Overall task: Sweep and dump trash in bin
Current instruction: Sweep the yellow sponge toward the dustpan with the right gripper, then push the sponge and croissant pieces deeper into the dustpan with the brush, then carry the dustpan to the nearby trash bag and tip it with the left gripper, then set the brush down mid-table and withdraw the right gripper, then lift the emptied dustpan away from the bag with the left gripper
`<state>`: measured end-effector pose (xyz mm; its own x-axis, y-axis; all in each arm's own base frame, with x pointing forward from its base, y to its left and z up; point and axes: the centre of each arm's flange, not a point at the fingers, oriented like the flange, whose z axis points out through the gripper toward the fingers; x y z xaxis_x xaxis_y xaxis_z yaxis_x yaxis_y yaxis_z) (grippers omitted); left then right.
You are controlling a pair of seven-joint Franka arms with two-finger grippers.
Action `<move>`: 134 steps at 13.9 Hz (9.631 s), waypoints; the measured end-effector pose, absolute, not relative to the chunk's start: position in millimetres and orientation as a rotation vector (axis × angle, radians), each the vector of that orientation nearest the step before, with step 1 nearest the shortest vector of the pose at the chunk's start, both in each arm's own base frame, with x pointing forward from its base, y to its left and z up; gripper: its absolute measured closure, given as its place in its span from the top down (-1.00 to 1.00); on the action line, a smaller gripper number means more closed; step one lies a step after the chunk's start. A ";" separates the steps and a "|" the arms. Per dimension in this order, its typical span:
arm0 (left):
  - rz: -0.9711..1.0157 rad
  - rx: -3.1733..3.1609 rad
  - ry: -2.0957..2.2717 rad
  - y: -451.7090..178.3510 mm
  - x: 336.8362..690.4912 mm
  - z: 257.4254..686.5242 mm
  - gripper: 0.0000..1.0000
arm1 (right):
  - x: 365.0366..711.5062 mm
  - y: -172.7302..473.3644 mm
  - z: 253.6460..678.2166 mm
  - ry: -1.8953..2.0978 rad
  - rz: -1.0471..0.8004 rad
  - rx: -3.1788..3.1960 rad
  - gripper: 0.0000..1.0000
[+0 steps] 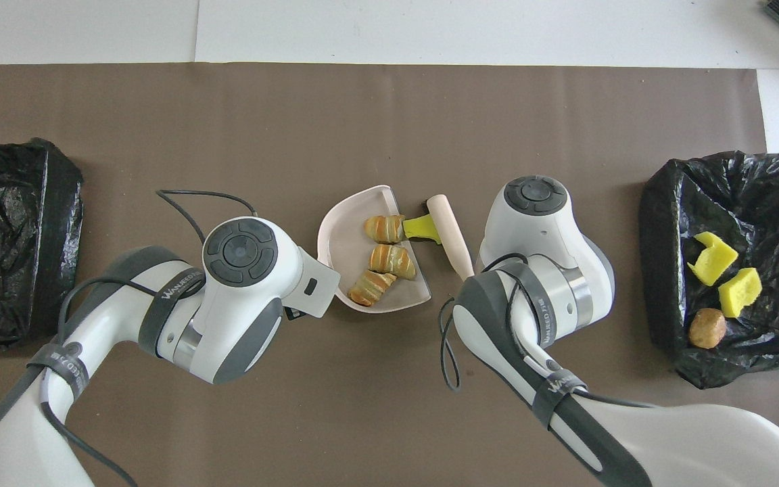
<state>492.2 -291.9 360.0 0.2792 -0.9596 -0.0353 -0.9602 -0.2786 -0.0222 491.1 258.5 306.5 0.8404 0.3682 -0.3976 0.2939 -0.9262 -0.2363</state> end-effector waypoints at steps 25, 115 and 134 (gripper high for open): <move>-0.007 -2.356 2.111 -251.2 511.4 358.3 -0.37 | 465.2 237.2 352.0 -0.265 0.549 -3.112 -0.47; 0.083 -2.918 0.950 -117.6 570.5 501.8 -0.37 | 482.1 -27.8 691.5 0.381 -0.067 -3.062 1.00; -0.083 -3.226 0.139 -463.8 546.9 418.0 -0.37 | 483.1 -13.7 691.7 0.323 -0.065 -3.057 1.00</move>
